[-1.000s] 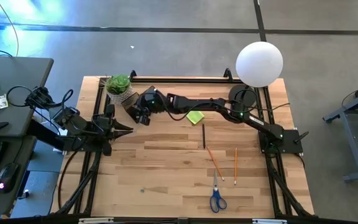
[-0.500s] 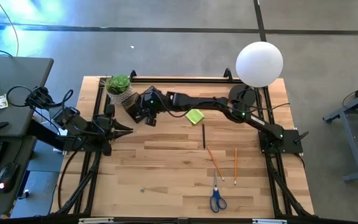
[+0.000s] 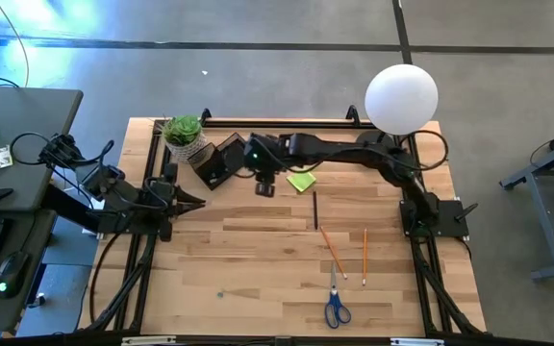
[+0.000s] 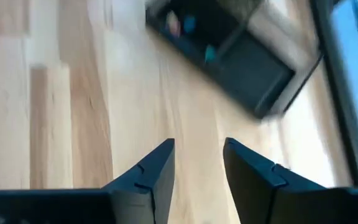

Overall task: Pick and place office supplies into organizer
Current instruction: Put the black pen into the desk organizer, then put the blue binder clip into the desk organizer

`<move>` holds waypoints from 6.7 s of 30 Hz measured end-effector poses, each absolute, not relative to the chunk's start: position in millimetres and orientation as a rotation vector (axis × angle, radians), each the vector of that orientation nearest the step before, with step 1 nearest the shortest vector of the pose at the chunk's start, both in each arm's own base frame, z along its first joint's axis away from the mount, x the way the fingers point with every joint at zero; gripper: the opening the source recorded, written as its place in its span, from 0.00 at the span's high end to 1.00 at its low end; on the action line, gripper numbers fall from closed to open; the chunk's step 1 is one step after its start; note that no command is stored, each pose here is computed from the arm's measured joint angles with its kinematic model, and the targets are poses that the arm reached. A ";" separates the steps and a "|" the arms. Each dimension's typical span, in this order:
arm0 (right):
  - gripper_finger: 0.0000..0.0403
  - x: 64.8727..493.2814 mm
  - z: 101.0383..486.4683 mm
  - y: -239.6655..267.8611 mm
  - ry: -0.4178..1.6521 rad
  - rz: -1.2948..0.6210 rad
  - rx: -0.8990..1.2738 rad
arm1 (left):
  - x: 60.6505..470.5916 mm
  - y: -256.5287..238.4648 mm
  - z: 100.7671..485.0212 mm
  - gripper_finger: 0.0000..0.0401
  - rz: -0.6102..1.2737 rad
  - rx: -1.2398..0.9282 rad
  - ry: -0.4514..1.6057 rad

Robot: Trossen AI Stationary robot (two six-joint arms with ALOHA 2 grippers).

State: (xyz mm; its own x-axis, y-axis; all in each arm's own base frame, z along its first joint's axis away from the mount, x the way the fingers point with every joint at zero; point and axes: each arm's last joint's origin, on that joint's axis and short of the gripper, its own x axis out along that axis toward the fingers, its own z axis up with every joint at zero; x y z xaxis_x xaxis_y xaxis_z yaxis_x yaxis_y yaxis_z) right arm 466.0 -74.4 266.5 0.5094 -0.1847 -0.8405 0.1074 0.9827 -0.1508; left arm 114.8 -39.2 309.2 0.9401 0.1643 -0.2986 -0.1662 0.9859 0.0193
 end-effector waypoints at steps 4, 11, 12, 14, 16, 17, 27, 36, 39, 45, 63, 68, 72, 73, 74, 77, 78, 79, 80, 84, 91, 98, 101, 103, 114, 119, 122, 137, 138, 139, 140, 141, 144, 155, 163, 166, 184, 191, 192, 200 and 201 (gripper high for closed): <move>0.68 443.4 239.0 -70.4 1.109 -0.221 -0.024 | 114.2 -39.2 307.1 0.94 0.162 -0.023 0.325; 0.68 384.3 235.8 -54.6 1.116 -0.219 -0.067 | 115.6 -39.9 304.4 0.94 0.168 -0.024 0.348; 0.68 374.8 235.7 -53.2 1.126 -0.227 -0.073 | 115.7 -39.9 304.4 0.94 0.169 -0.023 0.348; 0.68 357.7 232.2 -51.1 1.146 -0.238 -0.049 | 116.7 -40.3 305.3 0.94 0.173 -0.029 0.337; 0.68 344.1 225.8 -48.6 1.167 -0.191 -0.026 | 118.0 -40.7 306.0 0.94 0.181 -0.030 0.328; 0.68 338.1 220.8 -46.8 1.189 -0.155 -0.045 | 118.5 -40.8 306.2 0.94 0.186 -0.029 0.325; 0.68 320.6 185.5 -14.7 1.309 0.111 -0.427 | 121.4 -42.1 304.8 0.94 0.195 -0.023 0.334; 0.68 321.3 177.2 5.4 1.319 0.358 -0.677 | 121.8 -42.1 304.8 0.94 0.199 -0.021 0.334; 0.68 325.4 170.8 7.5 1.312 0.379 -0.703 | 121.9 -42.2 304.7 0.94 0.199 -0.021 0.335; 0.68 327.0 151.4 7.2 1.392 0.428 -0.749 | 123.0 -42.8 304.1 0.94 0.198 -0.018 0.340; 0.69 333.4 147.7 9.3 1.338 0.438 -0.734 | 122.9 -42.8 304.2 0.94 0.196 -0.020 0.339; 0.77 335.9 142.0 14.2 1.319 0.483 -0.696 | 123.0 -42.9 304.2 0.94 0.196 -0.020 0.338; 0.84 336.8 138.2 18.8 1.325 0.497 -0.705 | 123.0 -42.8 304.4 0.94 0.196 -0.021 0.337; 0.85 336.7 137.9 19.8 1.327 0.500 -0.708 | 123.0 -42.9 304.3 0.94 0.195 -0.020 0.338; 0.87 336.7 137.7 20.6 1.326 0.501 -0.711 | 123.0 -42.9 304.3 0.94 0.195 -0.021 0.337; 0.90 337.2 138.2 22.1 1.329 0.488 -0.706 | 122.9 -42.9 304.4 0.94 0.195 -0.021 0.337; 0.91 338.3 139.3 22.1 1.333 0.476 -0.698 | 122.9 -42.8 304.4 0.94 0.195 -0.021 0.337; 0.92 340.3 140.3 22.3 1.327 0.459 -0.685 | 122.9 -42.8 304.3 0.94 0.195 -0.021 0.337; 0.93 342.4 141.2 22.4 1.318 0.447 -0.677 | 122.9 -42.9 304.4 0.94 0.195 -0.021 0.337; 0.95 351.3 149.9 22.8 1.273 0.414 -0.650 | 122.9 -42.9 304.3 0.94 0.195 -0.021 0.337; 0.94 381.3 184.5 16.6 1.081 0.330 -0.502 | 122.9 -42.8 304.3 0.94 0.195 -0.021 0.337; 0.95 418.5 230.4 3.1 0.678 0.252 -0.512 | 123.3 -43.0 305.2 0.94 0.194 -0.024 0.329; 0.95 429.3 246.6 -8.6 0.485 0.213 -0.501 | 123.3 -43.0 305.2 0.94 0.193 -0.022 0.329; 0.94 434.4 258.0 -19.5 0.360 0.165 -0.486 | 123.3 -43.0 305.2 0.94 0.193 -0.023 0.329; 0.95 453.5 260.3 -75.9 0.000 0.006 -0.227 | 122.6 -39.2 307.3 0.94 0.327 -0.009 0.287; 0.93 466.5 243.7 -81.9 -0.137 -0.024 -0.163 | 123.1 -38.5 309.7 0.94 0.363 -0.008 0.259; 0.93 478.6 237.7 -85.1 -0.200 -0.034 -0.133 | 120.8 -36.7 311.2 0.94 0.390 -0.011 0.243; 0.92 555.1 212.6 -109.6 -0.289 -0.131 -0.014 | 111.8 -39.3 312.9 0.94 0.339 -0.009 0.232; 0.92 557.3 209.8 -111.7 -0.284 -0.141 -0.009 | 111.3 -40.0 313.1 0.94 0.338 -0.008 0.229; 0.92 559.3 205.9 -113.7 -0.272 -0.148 -0.008 | 110.5 -40.6 313.2 0.94 0.338 -0.006 0.227; 0.93 560.4 202.4 -115.8 -0.256 -0.157 -0.005 | 110.0 -41.4 313.3 0.94 0.338 -0.003 0.224; 0.93 560.5 200.4 -117.8 -0.241 -0.168 -0.002 | 109.6 -42.1 313.6 0.94 0.337 -0.002 0.221; 0.94 560.0 198.5 -120.5 -0.223 -0.201 -0.003 | 108.5 -43.9 313.7 0.94 0.341 0.004 0.215; 0.90 557.8 190.3 -135.7 -0.143 -0.251 0.007 | 108.5 -44.2 314.7 0.94 0.348 0.013 0.206; 0.87 557.3 189.2 -138.3 -0.133 -0.257 0.013 | 108.7 -44.7 314.4 0.94 0.328 0.012 0.212; 0.82 557.4 189.1 -138.1 -0.134 -0.256 0.027 | 108.7 -45.0 314.4 0.94 0.317 0.010 0.215; 0.62 536.6 256.2 -119.9 0.120 -0.105 -0.017 | 109.1 -46.7 313.6 0.94 0.259 0.004 0.230; 0.67 493.5 289.3 -101.7 0.530 -0.052 -0.083 | 109.1 -46.7 313.7 0.94 0.260 -0.007 0.228; 0.68 486.5 289.8 -99.4 0.599 -0.044 -0.072 | 109.2 -46.8 313.7 0.94 0.260 -0.008 0.227; 0.71 454.1 268.8 -58.6 1.059 -0.004 0.039 | 109.4 -47.5 313.5 0.94 0.237 -0.018 0.233; 0.71 451.4 266.9 -51.7 1.103 -0.015 0.025 | 109.5 -47.9 313.3 0.94 0.222 -0.020 0.236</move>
